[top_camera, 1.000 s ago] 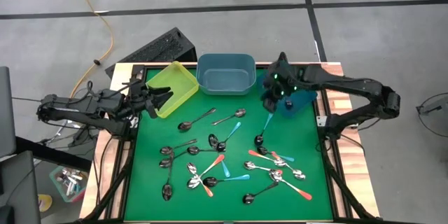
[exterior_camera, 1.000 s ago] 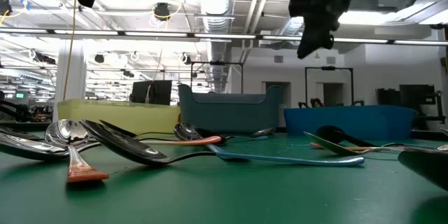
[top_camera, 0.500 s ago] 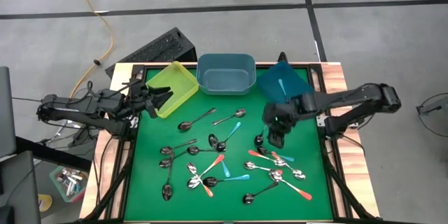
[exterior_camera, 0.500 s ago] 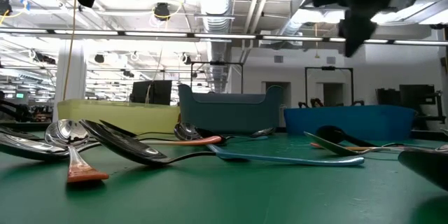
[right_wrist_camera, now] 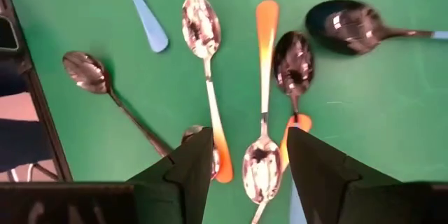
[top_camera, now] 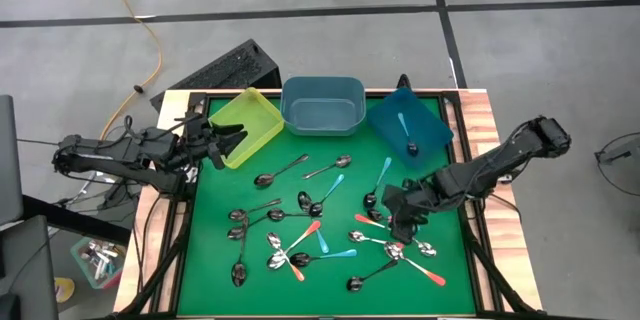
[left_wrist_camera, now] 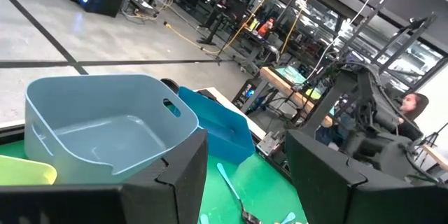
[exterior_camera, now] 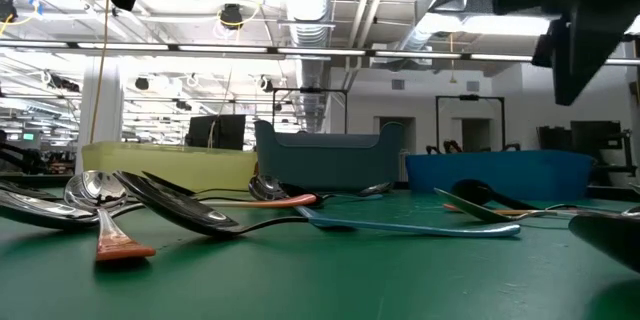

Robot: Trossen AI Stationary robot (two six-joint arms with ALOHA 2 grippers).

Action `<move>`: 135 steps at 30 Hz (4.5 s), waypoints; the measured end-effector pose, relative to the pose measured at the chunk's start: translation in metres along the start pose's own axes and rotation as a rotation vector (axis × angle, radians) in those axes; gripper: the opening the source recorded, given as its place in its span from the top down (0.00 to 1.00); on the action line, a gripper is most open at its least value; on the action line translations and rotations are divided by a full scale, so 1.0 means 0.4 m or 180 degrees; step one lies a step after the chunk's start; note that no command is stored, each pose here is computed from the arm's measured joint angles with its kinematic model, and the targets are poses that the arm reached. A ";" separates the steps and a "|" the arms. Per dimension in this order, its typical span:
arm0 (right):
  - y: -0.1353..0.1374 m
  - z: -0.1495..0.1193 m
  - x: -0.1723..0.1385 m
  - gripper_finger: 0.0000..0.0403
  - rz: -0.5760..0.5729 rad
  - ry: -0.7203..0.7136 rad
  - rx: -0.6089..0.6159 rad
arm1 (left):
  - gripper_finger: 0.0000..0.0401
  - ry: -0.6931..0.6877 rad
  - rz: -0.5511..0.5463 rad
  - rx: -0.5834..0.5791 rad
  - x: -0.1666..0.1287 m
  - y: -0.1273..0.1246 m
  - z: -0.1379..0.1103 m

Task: Sort silverware by color (type)
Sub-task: Put the orange spoon into the yellow bin

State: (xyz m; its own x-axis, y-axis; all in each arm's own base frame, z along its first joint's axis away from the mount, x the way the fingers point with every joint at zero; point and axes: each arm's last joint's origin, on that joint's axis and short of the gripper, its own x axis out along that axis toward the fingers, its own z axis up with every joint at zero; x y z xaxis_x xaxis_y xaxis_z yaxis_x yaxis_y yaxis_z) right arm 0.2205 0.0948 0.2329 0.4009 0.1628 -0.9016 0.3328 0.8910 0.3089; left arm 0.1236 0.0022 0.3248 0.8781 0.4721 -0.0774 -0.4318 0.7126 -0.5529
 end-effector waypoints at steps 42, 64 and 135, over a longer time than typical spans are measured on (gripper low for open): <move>0.029 -0.113 0.088 0.52 0.0325 -0.0272 -0.0938 | 0.56 0.0253 0.0121 -0.0088 0.045 -0.012 -0.039; 0.005 -0.120 0.137 0.52 0.0474 -0.0465 -0.1293 | 0.56 0.0254 0.0124 -0.0120 0.045 -0.012 -0.039; -0.129 0.432 -0.072 0.98 -0.0110 -0.3254 -0.0734 | 0.56 0.0229 0.0066 -0.0024 0.045 -0.015 -0.036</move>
State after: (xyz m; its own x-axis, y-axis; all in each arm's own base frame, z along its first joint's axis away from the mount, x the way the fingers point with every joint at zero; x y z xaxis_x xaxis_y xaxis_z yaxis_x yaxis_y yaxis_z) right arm 0.3393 -0.0289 0.2953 0.9603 -0.2043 -0.1902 0.2302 0.9650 0.1258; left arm 0.1451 -0.0010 0.3149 0.8816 0.4482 -0.1481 -0.4489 0.6990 -0.5567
